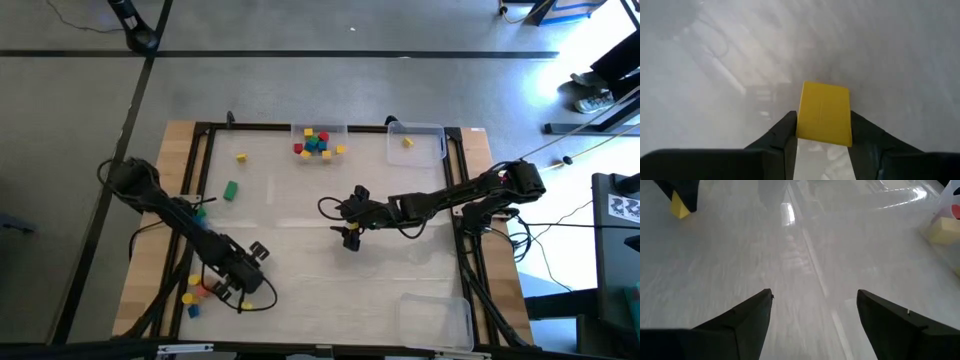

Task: Sort blocks by size
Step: Put the triangle yellow block into the top right transparent bin

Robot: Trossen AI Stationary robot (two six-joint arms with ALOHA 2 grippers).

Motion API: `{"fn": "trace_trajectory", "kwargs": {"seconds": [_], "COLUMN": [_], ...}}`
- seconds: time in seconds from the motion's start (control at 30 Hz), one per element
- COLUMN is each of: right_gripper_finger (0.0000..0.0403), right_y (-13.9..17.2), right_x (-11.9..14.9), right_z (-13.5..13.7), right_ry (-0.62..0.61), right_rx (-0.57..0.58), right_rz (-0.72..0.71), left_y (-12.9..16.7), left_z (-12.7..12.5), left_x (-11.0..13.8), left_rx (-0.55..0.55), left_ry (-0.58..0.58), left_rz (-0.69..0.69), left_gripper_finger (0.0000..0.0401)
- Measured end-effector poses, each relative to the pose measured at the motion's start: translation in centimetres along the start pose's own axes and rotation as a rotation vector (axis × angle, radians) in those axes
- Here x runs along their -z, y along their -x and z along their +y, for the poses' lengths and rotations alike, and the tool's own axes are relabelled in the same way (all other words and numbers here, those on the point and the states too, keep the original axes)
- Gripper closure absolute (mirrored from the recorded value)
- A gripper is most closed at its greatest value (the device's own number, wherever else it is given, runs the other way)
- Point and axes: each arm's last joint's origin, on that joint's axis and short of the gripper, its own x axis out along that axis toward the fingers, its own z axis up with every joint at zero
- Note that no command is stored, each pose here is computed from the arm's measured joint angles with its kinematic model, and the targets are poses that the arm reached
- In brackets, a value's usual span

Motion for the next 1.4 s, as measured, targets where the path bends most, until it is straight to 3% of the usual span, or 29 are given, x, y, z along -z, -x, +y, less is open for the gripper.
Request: {"fn": "trace_trajectory", "kwargs": {"seconds": [0.23, 0.5, 0.67, 0.87, 1.07, 1.4], "right_gripper_finger": [0.0113, 0.0113, 0.0113, 0.0114, 0.0114, 0.0114], "right_y": [0.0, 0.0, -0.3, -1.3, -3.2, -3.7], "right_x": [-0.1, -1.5, -3.1, -4.5, -4.5, -5.2], "right_z": [-0.1, -0.4, -2.1, -5.5, -6.4, -6.3], "right_ry": [0.002, 0.083, 0.054, -0.029, -0.086, -0.178], "right_rx": [0.015, 0.107, 0.012, -0.121, -0.275, -0.303], "right_rz": [-0.008, -0.152, -0.266, -0.373, -0.453, -0.621], "left_y": [4.5, 9.4, 10.5, 10.9, 11.5, 10.8], "left_z": [1.5, 4.1, 6.2, 9.3, 12.3, 13.6], "left_x": [0.8, 2.6, 2.9, 2.4, 2.0, 1.1], "left_rx": [-0.188, -0.578, -0.814, -0.932, -1.052, -1.060], "left_ry": [0.032, 0.085, 0.077, 0.101, 0.156, 0.118], "left_rz": [-0.090, -0.190, -0.152, -0.180, -0.223, -0.273], "left_gripper_finger": [0.0278, 0.0274, 0.0275, 0.0275, 0.0275, 0.0276]}}
